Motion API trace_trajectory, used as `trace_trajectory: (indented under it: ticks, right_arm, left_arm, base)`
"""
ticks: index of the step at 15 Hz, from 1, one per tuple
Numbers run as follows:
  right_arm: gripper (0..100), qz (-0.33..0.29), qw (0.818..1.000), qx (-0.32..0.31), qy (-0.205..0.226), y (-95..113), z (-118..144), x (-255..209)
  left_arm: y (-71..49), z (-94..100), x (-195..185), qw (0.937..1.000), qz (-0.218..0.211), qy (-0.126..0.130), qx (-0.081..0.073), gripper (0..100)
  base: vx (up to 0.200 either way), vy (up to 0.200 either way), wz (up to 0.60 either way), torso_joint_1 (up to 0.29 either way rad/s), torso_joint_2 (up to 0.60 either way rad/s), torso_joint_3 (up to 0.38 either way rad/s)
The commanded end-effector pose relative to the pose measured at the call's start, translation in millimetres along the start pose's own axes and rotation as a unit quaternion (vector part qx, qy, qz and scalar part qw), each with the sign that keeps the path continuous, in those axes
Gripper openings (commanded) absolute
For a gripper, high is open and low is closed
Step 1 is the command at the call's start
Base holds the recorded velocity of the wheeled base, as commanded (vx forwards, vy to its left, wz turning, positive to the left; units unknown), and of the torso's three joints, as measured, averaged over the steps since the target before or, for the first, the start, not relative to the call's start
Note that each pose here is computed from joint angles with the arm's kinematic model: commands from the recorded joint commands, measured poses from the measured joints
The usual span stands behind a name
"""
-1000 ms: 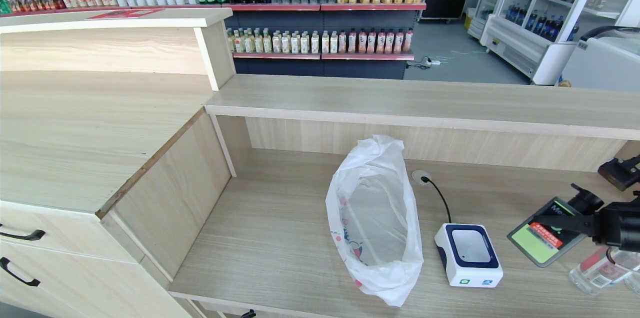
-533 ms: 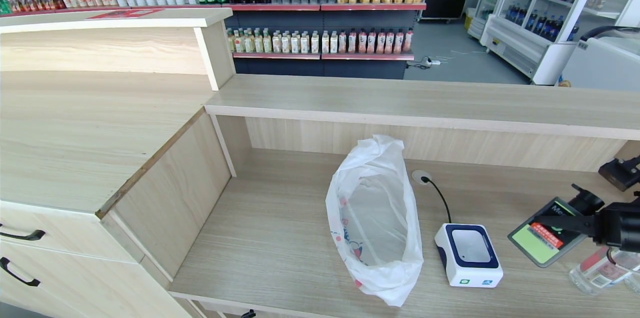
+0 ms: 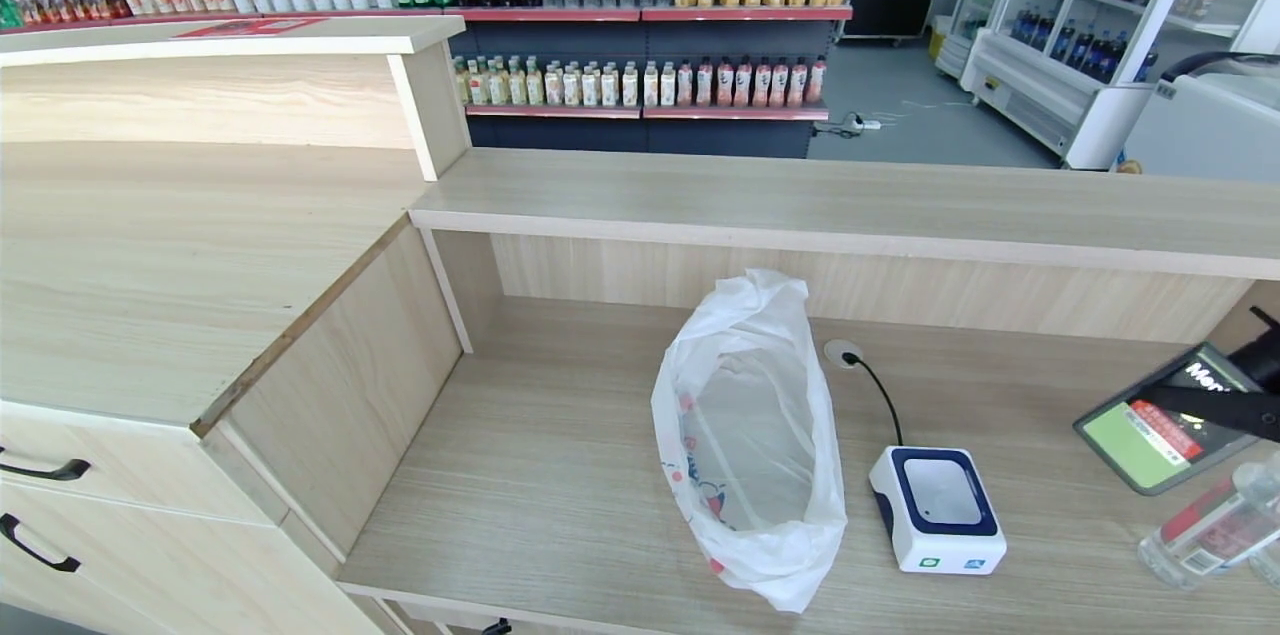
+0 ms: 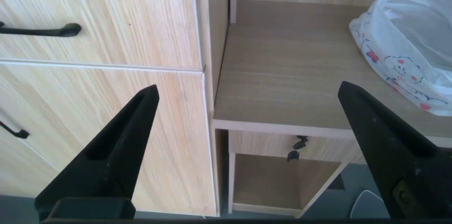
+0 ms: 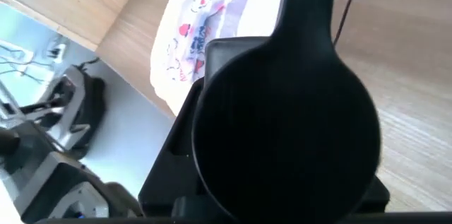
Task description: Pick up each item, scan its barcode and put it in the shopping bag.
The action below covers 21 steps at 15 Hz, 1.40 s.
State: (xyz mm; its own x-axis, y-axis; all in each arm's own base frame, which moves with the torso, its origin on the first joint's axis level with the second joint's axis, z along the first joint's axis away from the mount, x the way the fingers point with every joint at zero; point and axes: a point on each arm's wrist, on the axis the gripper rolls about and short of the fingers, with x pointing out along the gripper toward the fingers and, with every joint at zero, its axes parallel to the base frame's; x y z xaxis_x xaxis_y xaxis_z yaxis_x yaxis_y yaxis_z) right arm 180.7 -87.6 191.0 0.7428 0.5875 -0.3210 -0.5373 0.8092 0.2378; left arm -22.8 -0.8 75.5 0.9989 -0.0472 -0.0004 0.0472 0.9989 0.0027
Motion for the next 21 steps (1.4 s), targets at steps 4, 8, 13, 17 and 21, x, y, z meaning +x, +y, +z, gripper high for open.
trace_trajectory:
  ticks: [4, 8, 13, 17, 21]
  right_arm:
    - [0, -0.258, 0.956, -0.139, 0.018, 78.6, 10.8, -39.6]
    - [0, -0.256, 0.956, -0.139, -0.019, 84.8, 23.0, -30.9]
    - [0, -0.220, 0.972, -0.084, 0.006, 80.1, 22.7, 53.3]
    - [0, -0.213, 0.971, -0.064, 0.085, 47.1, -9.3, 100.4]
    - [0, -0.206, 0.966, -0.089, 0.130, 38.1, -41.0, 110.8]
  left_arm:
    - [0.0, 0.0, 0.1, 1.0000, 0.000, 0.001, 0.000, 100]
    - [0.0, 0.0, 0.1, 1.0000, 0.000, 0.001, 0.000, 100]
    - [0.0, 0.0, 0.1, 1.0000, 0.000, 0.001, 0.000, 100]
    - [0.0, 0.0, 0.1, 1.0000, 0.000, 0.001, 0.000, 100]
    - [0.0, 0.0, 0.1, 1.0000, 0.000, 0.001, 0.000, 100]
  base:
    - [0.000, 0.000, 0.00, 0.000, 0.00, 0.000]
    - [0.000, 0.000, 0.45, -0.002, 0.00, 0.004]
    - [0.000, 0.000, 0.36, 0.004, 0.00, 0.001]
    - [0.000, 0.000, 0.00, 0.000, 0.00, 0.000]
    - [0.000, 0.000, 0.00, 0.000, 0.00, 0.000]
